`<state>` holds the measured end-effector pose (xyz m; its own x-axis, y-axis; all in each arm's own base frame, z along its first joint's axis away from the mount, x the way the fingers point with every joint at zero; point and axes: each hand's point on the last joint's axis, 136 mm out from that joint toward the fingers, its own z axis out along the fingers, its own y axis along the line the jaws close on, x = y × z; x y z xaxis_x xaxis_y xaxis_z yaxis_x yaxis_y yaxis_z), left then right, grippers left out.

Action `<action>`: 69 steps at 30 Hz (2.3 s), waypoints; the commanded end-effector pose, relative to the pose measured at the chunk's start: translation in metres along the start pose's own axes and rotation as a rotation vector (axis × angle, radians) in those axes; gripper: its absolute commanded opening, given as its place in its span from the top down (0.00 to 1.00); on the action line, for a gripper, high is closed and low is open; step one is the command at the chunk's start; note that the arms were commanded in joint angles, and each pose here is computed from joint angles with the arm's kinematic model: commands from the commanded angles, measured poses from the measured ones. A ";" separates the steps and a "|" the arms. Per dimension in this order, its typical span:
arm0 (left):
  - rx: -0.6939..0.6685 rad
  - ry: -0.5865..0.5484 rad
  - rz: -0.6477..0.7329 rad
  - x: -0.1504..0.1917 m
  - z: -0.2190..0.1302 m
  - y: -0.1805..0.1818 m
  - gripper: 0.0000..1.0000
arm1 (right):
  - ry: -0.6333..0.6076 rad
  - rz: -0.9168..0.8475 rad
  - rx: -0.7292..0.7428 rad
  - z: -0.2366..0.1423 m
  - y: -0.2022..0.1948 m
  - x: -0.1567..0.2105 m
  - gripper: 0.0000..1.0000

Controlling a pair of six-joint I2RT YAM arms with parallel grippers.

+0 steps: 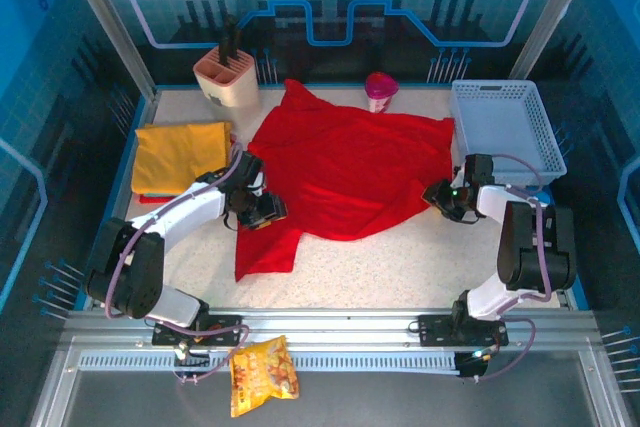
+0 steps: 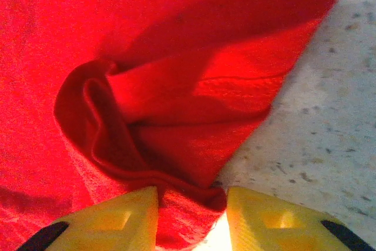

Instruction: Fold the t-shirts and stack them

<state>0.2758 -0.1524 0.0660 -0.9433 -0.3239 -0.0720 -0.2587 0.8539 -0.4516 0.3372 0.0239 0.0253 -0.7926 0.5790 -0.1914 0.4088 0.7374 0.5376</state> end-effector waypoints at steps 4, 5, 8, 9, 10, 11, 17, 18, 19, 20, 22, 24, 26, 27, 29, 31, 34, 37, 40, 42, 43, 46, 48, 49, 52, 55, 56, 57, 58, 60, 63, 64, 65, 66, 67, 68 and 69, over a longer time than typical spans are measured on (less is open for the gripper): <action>0.016 -0.010 0.000 0.000 -0.007 -0.005 0.54 | 0.025 -0.016 -0.032 0.008 0.003 0.008 0.65; 0.015 -0.010 -0.002 0.000 -0.007 -0.005 0.54 | 0.025 -0.019 -0.029 0.008 0.003 0.008 0.65; 0.017 -0.010 -0.002 0.000 -0.006 -0.005 0.55 | 0.028 -0.019 -0.029 0.007 0.003 0.009 0.68; 0.017 -0.007 -0.002 0.001 -0.005 -0.005 0.55 | 0.028 -0.018 -0.028 0.007 0.002 0.010 0.70; 0.015 -0.006 -0.004 0.001 -0.005 -0.004 0.54 | 0.026 -0.018 -0.025 0.006 0.002 0.010 0.71; 0.017 -0.005 -0.003 0.001 -0.005 -0.005 0.55 | 0.023 -0.019 -0.024 0.005 0.003 0.010 0.75; 0.013 -0.003 0.003 0.001 -0.006 -0.005 0.55 | 0.036 -0.015 0.005 -0.014 0.004 0.016 0.98; 0.012 -0.004 0.006 0.001 -0.008 -0.006 0.55 | 0.052 -0.009 0.031 -0.021 0.003 0.020 1.00; 0.010 -0.002 0.008 0.001 -0.009 -0.006 0.54 | 0.064 -0.002 0.064 -0.028 0.000 0.024 1.00; 0.008 -0.002 0.014 0.002 -0.011 -0.006 0.54 | 0.073 0.008 0.096 -0.037 -0.003 0.029 1.00; -0.001 -0.006 0.020 0.001 -0.015 -0.005 0.54 | 0.101 0.019 0.123 -0.051 -0.007 0.042 1.00; 0.000 -0.009 0.022 0.000 -0.020 -0.006 0.54 | 0.131 0.037 0.140 -0.063 -0.011 0.060 1.00; 0.005 -0.004 0.024 0.002 -0.024 -0.007 0.54 | 0.156 0.046 0.196 -0.076 -0.022 0.076 1.00; 0.003 -0.001 0.028 0.003 -0.026 -0.008 0.54 | 0.150 0.043 0.224 -0.083 -0.028 0.082 1.00; -0.006 0.002 0.027 0.006 -0.029 -0.005 0.54 | 0.139 0.057 0.254 -0.092 -0.039 0.091 1.00; -0.008 -0.005 0.025 0.008 -0.031 -0.001 0.53 | 0.133 0.085 0.231 -0.095 -0.039 0.099 1.00; -0.008 -0.002 0.020 0.011 -0.031 0.003 0.53 | 0.136 0.137 0.225 -0.100 -0.039 0.109 1.00; -0.002 0.007 0.023 0.010 -0.029 0.002 0.53 | 0.104 0.152 0.256 -0.106 -0.044 0.113 0.98; 0.017 0.008 0.018 0.008 -0.024 -0.001 0.53 | 0.069 0.140 0.256 -0.106 -0.044 0.107 0.50; 0.036 0.022 0.016 0.007 -0.018 -0.005 0.54 | 0.070 0.132 0.241 -0.104 -0.041 0.102 0.33; 0.042 0.029 0.015 0.006 -0.017 -0.007 0.54 | 0.070 0.124 0.230 -0.103 -0.038 0.100 0.30; 0.055 0.025 0.029 -0.001 -0.013 -0.014 0.54 | 0.049 0.105 0.184 -0.102 -0.026 0.089 0.27; 0.060 0.018 0.043 -0.008 -0.013 -0.020 0.54 | 0.015 0.068 0.155 -0.102 -0.015 0.076 0.27; 0.060 0.017 0.050 -0.011 -0.013 -0.023 0.54 | 0.001 0.051 0.153 -0.104 -0.010 0.070 0.27; 0.057 0.008 0.076 -0.021 -0.014 -0.030 0.54 | -0.035 -0.033 0.102 -0.104 0.011 0.049 0.26; 0.041 -0.008 0.090 -0.031 -0.013 -0.030 0.54 | -0.077 -0.053 0.102 -0.102 0.023 0.024 0.19; 0.038 -0.007 0.094 -0.034 -0.012 -0.029 0.53 | -0.085 -0.057 0.102 -0.099 0.026 0.016 0.18; 0.033 -0.001 0.093 -0.036 -0.010 -0.027 0.54 | -0.080 -0.062 0.100 -0.092 0.029 0.008 0.17; 0.027 0.004 0.089 -0.038 -0.009 -0.025 0.54 | -0.059 -0.067 0.100 -0.084 0.029 0.005 0.17; 0.015 0.009 0.072 -0.042 -0.007 -0.016 0.54 | -0.036 -0.096 0.100 -0.069 0.039 -0.015 0.18; -0.010 0.008 0.042 -0.041 -0.007 0.001 0.54 | 0.033 -0.106 0.096 -0.038 0.046 -0.029 0.18; -0.016 0.011 0.034 -0.040 -0.006 0.005 0.53 | 0.054 -0.109 0.099 -0.029 0.048 -0.031 0.18; -0.021 0.017 0.030 -0.037 -0.005 0.008 0.53 | 0.072 -0.110 0.110 -0.018 0.048 -0.035 0.19; -0.026 0.030 0.024 -0.032 -0.002 0.012 0.53 | 0.085 -0.113 0.128 -0.008 0.047 -0.038 0.19; -0.029 0.040 0.016 -0.028 0.000 0.015 0.53 | 0.096 -0.119 0.138 0.001 0.048 -0.041 0.19; -0.029 0.050 0.005 -0.024 0.003 0.019 0.53 | 0.109 -0.129 0.149 0.010 0.049 -0.043 0.19; -0.034 0.061 -0.007 -0.018 0.005 0.023 0.53 | 0.127 -0.132 0.167 0.017 0.049 -0.045 0.20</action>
<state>0.3067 -0.1309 0.0622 -0.9474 -0.3151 -0.0554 -0.2618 0.8630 -0.4321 0.3860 0.0286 0.0513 -0.8631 0.4840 -0.1441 0.4026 0.8318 0.3821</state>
